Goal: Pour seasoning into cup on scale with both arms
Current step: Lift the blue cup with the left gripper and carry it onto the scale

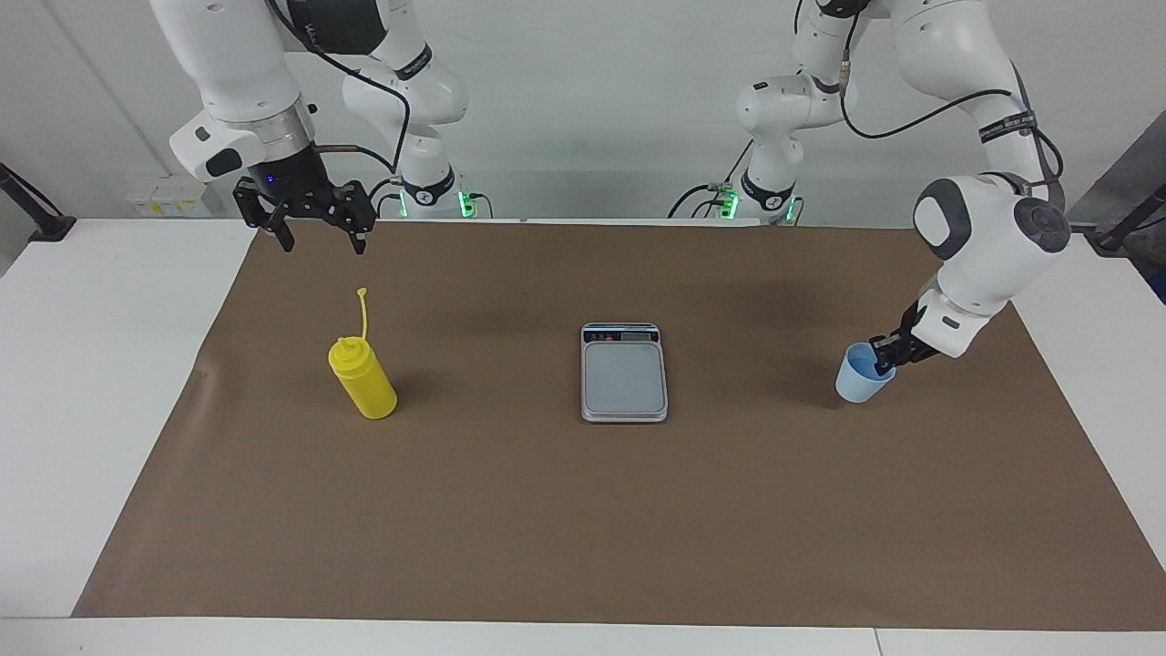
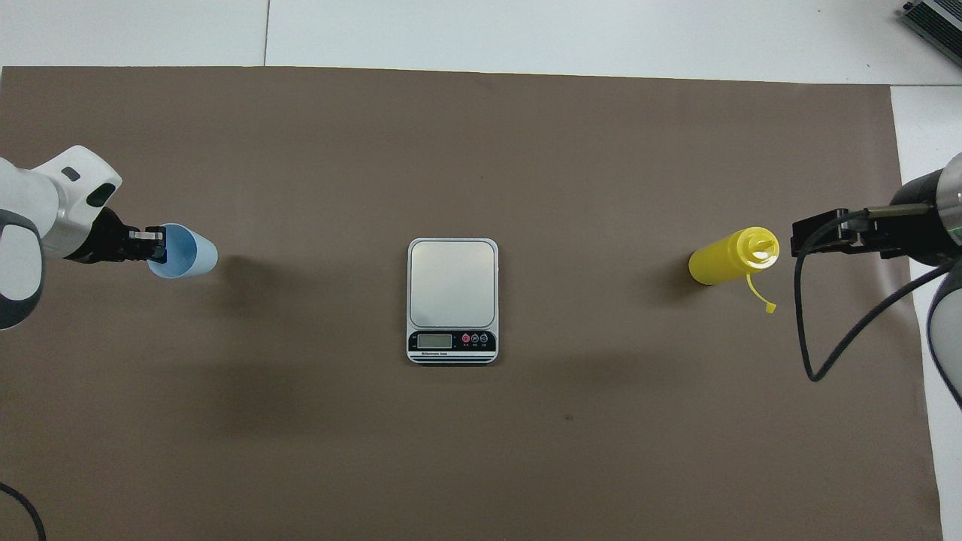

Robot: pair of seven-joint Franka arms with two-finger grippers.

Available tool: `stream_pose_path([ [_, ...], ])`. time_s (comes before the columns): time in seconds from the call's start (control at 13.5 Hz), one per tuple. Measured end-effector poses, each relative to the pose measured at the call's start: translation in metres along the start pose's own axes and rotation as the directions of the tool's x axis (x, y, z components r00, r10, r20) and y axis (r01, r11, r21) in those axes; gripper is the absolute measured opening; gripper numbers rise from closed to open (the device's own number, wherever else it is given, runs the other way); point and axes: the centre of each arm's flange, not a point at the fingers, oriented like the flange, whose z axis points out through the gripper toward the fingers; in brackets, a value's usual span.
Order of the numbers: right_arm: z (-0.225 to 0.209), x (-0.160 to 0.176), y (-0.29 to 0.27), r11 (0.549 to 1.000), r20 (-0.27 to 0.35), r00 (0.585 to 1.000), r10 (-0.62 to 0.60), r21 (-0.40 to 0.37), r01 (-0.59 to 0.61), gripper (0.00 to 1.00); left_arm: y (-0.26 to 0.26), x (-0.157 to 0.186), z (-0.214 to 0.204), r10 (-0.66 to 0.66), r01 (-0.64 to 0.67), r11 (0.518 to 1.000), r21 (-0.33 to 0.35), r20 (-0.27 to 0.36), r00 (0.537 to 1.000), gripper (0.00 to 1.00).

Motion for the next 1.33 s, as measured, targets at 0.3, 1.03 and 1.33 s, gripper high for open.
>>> stream_pose_path([
  [0.3,0.0,0.0,0.0,1.0,0.0,1.0,0.0,0.0,0.0,1.0,0.039,0.003,-0.033,0.057,-0.056,0.998,-0.006,0.03,0.998,0.03],
  [1.03,0.0,0.0,0.0,1.0,0.0,1.0,0.0,0.0,0.0,1.0,0.186,-0.02,-0.032,0.039,-0.039,0.999,0.004,0.026,0.999,0.03],
  [1.33,0.0,0.0,0.0,1.0,0.0,1.0,0.0,0.0,0.0,1.0,0.26,-0.04,-0.039,0.058,-0.058,0.998,-0.006,-0.002,0.998,0.03],
])
